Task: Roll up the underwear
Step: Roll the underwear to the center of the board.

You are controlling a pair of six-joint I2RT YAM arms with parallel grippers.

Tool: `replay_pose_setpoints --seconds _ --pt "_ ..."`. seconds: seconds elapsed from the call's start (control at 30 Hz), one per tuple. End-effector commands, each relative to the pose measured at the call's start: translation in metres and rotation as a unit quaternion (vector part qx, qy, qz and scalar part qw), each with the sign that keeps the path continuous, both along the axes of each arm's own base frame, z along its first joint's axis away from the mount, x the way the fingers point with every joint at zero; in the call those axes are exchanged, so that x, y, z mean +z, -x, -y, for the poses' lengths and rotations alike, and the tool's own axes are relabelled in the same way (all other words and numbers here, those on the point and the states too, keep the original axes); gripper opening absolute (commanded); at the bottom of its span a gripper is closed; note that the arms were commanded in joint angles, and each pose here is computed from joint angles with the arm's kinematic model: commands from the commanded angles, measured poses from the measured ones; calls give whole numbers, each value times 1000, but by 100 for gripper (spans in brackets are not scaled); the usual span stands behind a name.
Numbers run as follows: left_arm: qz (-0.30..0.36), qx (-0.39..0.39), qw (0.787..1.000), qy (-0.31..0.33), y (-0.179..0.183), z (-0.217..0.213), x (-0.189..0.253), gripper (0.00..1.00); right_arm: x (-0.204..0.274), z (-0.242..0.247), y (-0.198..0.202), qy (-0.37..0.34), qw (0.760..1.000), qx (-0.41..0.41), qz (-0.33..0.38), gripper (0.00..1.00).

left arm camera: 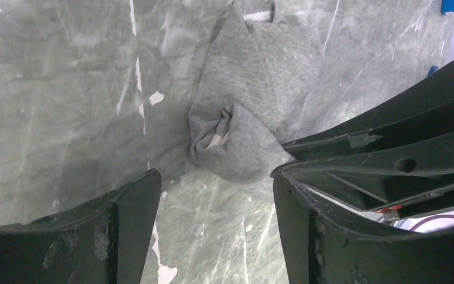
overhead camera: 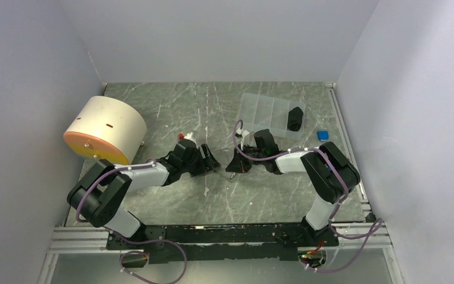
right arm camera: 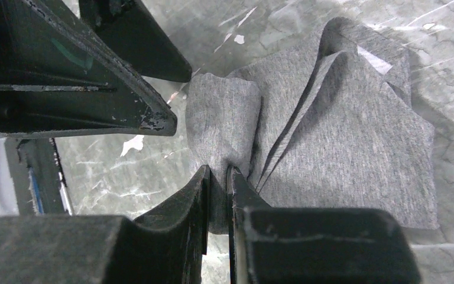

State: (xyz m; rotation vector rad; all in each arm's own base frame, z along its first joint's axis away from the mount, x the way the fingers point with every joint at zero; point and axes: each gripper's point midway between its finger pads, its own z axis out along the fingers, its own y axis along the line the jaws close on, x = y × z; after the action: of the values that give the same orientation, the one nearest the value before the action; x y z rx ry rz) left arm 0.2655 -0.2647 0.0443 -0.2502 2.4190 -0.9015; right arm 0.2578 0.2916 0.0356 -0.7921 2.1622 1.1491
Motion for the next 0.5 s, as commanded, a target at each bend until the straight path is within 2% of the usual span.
replay_pose_setpoints --seconds 0.0,0.23,0.4,0.47 --pt "33 -5 999 5 -22 13 16 75 8 -7 8 -45 998 34 -16 16" --pt "-20 31 999 -15 -27 11 -15 67 0 -5 7 -42 998 30 -27 17" --pt "-52 47 997 -28 -17 4 -36 51 0 -5 6 -40 998 27 -27 19" --pt "-58 43 997 -32 -15 3 -42 42 2 -4 3 -33 999 22 -24 25"
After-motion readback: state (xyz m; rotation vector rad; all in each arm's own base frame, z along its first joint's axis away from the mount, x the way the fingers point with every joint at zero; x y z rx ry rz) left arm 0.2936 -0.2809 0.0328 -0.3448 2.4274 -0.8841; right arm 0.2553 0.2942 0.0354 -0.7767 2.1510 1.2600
